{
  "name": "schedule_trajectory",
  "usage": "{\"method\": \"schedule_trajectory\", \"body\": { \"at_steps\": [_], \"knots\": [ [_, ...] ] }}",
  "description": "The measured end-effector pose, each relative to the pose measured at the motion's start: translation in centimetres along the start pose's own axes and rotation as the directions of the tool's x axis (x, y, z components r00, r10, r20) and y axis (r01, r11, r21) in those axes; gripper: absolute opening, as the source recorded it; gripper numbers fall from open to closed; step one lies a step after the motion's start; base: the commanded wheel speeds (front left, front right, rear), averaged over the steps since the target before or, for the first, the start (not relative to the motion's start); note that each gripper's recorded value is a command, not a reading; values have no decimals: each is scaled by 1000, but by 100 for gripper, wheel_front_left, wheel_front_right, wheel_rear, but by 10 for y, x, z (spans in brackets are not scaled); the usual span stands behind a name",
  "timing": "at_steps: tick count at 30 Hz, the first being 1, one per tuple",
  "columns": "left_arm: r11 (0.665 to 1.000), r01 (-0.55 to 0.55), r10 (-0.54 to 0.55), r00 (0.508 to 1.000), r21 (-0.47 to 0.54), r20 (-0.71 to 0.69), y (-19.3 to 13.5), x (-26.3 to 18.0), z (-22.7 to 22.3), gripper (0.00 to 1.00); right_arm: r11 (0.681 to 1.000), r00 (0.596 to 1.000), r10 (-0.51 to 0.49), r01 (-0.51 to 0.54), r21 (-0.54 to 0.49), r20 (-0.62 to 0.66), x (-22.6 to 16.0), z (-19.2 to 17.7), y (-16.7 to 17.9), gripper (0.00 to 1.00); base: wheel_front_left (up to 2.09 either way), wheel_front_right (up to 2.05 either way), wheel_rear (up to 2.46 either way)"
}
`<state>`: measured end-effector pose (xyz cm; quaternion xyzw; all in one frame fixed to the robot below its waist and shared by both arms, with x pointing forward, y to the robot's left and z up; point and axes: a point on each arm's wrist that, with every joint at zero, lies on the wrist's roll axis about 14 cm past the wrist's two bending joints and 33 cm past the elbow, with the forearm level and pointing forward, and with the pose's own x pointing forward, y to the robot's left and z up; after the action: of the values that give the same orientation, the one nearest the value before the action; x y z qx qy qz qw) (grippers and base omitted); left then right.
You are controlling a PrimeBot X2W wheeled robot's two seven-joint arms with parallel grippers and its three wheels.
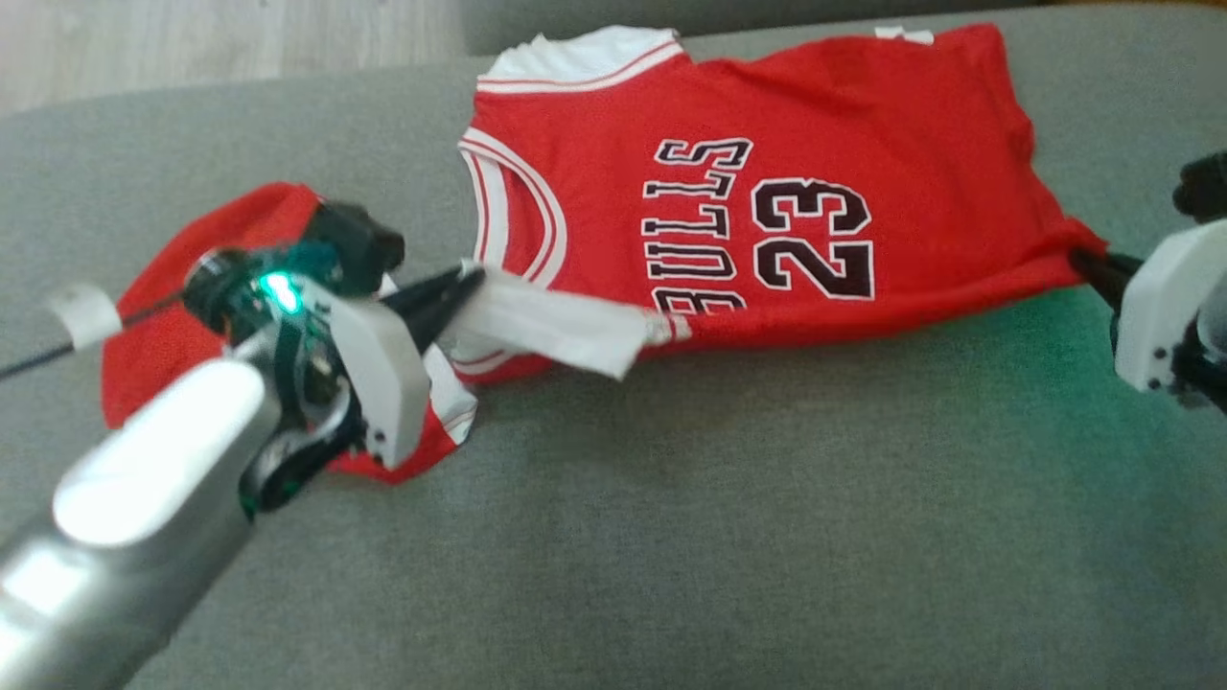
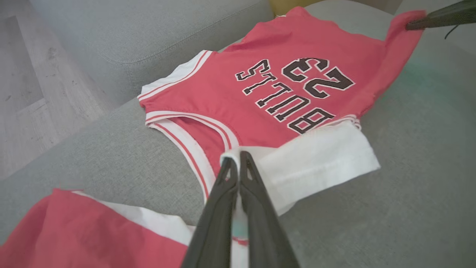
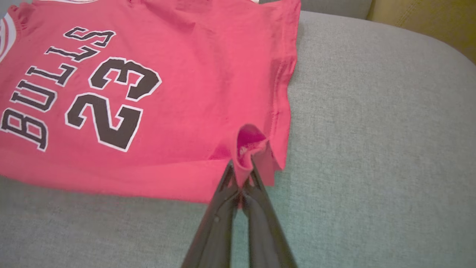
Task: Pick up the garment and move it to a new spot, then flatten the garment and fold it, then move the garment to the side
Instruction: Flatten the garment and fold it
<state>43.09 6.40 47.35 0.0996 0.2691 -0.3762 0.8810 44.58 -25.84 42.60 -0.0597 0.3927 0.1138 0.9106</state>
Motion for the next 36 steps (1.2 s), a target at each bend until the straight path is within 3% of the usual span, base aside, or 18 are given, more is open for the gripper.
{"method": "schedule_trajectory", "body": {
  "at_steps": [9,14,15,16,17,21,25,26,27,33,36],
  "knots": [
    [993,-98,100,994,66,-35,54,48,11,0,999,999,-42,42,29,3,29,8,-10,0,0,0,0],
    [994,-86,89,996,70,-32,54,72,11,0,997,999,-53,52,49,13,39,9,-11,0,0,0,0],
    [993,-87,89,996,73,-18,54,76,14,45,997,998,-61,60,57,19,40,9,-14,0,0,0,0],
    [993,-91,90,996,77,7,55,80,18,100,996,996,-77,75,50,39,41,12,-19,84,0,0,0],
    [992,-96,93,995,80,36,56,84,24,100,994,994,-93,90,60,58,41,15,-23,100,0,0,0],
    [985,-159,145,974,70,175,65,90,51,100,988,977,-130,114,102,171,40,36,-35,100,0,0,0],
    [963,-268,240,875,6,421,81,77,100,100,978,880,-191,132,161,435,24,85,-47,100,0,0,0],
    [958,-286,259,841,-17,475,82,72,109,100,976,842,-203,134,171,499,17,96,-49,100,0,0,0],
    [948,-311,292,781,-61,552,83,61,125,100,973,764,-222,132,191,606,2,114,-50,100,0,0,0],
    [932,-317,354,691,-176,630,64,34,135,100,965,624,-253,110,236,740,-38,131,-43,100,0,0,0],
    [922,-314,384,660,-228,646,48,21,125,100,956,565,-288,118,269,774,-59,119,-37,100,0,0,0]
  ]
}}
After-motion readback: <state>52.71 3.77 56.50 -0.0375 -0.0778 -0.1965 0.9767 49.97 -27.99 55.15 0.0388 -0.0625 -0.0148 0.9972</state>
